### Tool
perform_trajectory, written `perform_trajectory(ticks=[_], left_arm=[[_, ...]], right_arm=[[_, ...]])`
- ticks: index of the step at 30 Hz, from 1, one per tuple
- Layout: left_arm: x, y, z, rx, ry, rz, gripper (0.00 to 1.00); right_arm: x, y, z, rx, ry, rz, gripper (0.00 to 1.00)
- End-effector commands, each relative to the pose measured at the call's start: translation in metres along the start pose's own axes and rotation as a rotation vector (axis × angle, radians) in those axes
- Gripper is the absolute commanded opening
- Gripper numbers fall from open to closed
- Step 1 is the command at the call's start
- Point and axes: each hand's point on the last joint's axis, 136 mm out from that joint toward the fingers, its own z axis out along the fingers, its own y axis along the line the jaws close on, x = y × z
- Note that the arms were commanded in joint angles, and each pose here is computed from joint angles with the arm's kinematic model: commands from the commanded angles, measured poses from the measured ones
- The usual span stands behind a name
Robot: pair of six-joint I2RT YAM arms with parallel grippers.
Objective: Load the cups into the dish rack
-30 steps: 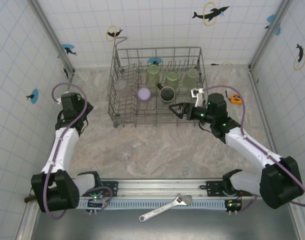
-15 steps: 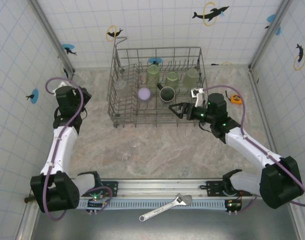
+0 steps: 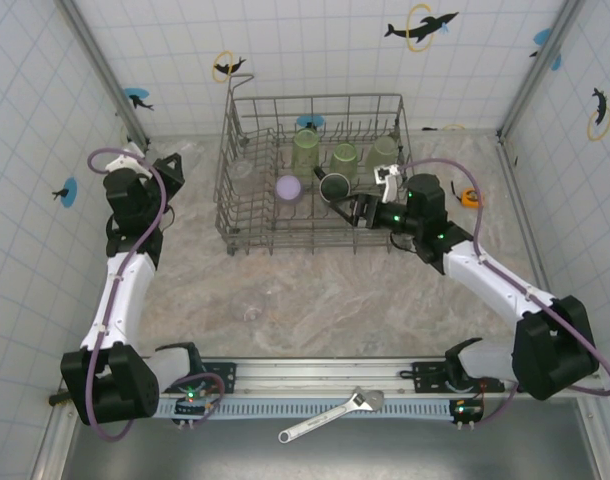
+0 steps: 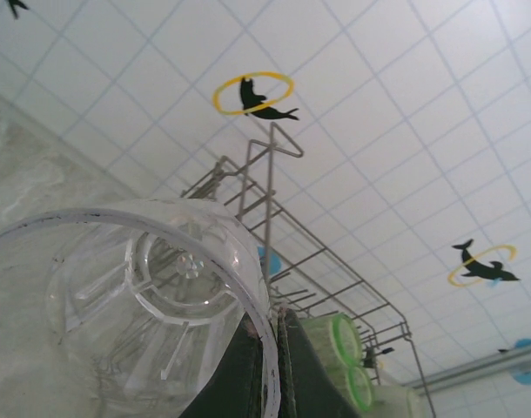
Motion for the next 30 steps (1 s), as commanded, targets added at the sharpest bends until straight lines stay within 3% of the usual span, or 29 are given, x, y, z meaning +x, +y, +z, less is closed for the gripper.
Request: perform_trajectory(ticks=[1, 9, 21, 30], left_arm=[[-0.025, -0.057, -0.015, 0.210, -0.063, 0.054, 0.00], [-0.018, -0.078, -0.015, 0.311, -0.003, 0.043, 0.00], [0.019, -0.152, -0.013, 0.562, 0.114, 0.132, 0.00], [0.043, -0.158, 0.001, 0.590, 0.153, 0.118, 0.00]], right_arm=[[-0.025, 0.022, 0.004, -0.052, -0.048, -0.036, 0.99], [-0.043, 0.026, 0.026, -0.060, -0.071, -0.008, 0.99], [-0.062, 0.036, 0.063, -0.113, -0.087, 0.065, 0.99], [-0.086, 0.048, 0.080, -0.204, -0.139, 0.155, 0.99]])
